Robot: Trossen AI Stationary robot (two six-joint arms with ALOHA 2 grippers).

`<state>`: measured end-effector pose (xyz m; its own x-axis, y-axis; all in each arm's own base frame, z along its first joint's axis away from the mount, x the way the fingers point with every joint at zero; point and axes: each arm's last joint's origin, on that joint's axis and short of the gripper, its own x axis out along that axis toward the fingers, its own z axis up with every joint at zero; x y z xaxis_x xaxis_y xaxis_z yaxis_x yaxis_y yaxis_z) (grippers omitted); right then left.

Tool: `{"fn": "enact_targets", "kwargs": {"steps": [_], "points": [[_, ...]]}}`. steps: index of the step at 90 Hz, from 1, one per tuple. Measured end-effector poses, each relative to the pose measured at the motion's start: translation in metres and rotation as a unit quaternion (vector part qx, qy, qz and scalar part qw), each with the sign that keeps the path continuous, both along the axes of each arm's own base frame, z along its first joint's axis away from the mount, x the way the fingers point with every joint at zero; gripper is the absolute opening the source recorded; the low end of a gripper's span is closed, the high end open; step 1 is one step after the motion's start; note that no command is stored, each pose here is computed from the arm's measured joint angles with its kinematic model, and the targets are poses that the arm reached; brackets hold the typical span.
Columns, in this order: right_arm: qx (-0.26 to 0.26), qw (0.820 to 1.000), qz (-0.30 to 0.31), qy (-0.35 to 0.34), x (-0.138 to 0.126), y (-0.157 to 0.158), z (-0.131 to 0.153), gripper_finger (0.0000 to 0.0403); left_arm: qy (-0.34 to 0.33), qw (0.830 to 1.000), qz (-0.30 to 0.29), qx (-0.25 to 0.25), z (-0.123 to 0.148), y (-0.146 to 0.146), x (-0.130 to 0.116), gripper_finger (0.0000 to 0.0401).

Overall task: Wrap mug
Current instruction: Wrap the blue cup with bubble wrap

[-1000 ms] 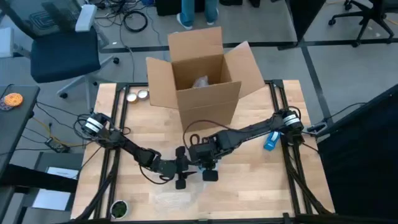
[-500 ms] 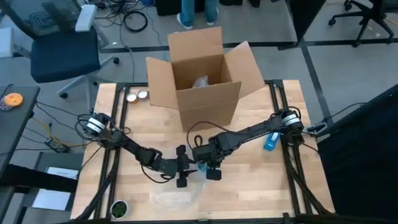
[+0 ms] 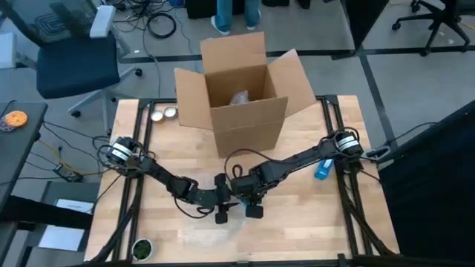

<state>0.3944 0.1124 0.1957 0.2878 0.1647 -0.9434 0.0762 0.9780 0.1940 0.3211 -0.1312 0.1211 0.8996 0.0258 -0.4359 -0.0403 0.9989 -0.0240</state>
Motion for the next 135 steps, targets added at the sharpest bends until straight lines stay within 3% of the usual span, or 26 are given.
{"fn": "enact_targets", "kwargs": {"steps": [23, 47, 67, 87, 106, 122, 135], "points": [[-0.022, 1.000, 0.005, -0.013, 0.005, 0.003, 0.023, 0.0000, -0.002, 1.000, -0.013, 0.021, 0.006, 0.000, -0.001, 0.0143], [-0.064, 0.997, 0.013, -0.046, 0.005, 0.018, 0.079, 0.0000, 0.074, 0.996, -0.039, 0.036, 0.033, 0.008, -0.022, 0.0143], [-0.072, 0.991, 0.030, -0.110, -0.001, 0.052, 0.105, 0.0000, 0.083, 0.987, -0.137, -0.019, 0.080, -0.006, -0.057, 0.0143], [-0.092, 0.989, 0.002, -0.118, -0.016, 0.081, 0.101, 0.0000, 0.116, 0.965, -0.232, -0.045, 0.087, -0.052, -0.100, 0.0143], [-0.097, 0.984, -0.021, -0.147, -0.025, 0.104, 0.102, 0.0000, 0.202, 0.967, -0.155, -0.015, 0.089, -0.055, -0.119, 0.0143], [-0.072, 0.967, 0.024, -0.244, -0.025, 0.135, 0.107, 0.0000, 0.237, 0.962, -0.133, -0.002, 0.094, -0.043, -0.129, 0.0143], [-0.045, 0.951, 0.039, -0.303, -0.027, 0.157, 0.099, 0.0000, 0.273, 0.962, -0.018, 0.017, 0.100, -0.014, -0.141, 0.0143]]}}
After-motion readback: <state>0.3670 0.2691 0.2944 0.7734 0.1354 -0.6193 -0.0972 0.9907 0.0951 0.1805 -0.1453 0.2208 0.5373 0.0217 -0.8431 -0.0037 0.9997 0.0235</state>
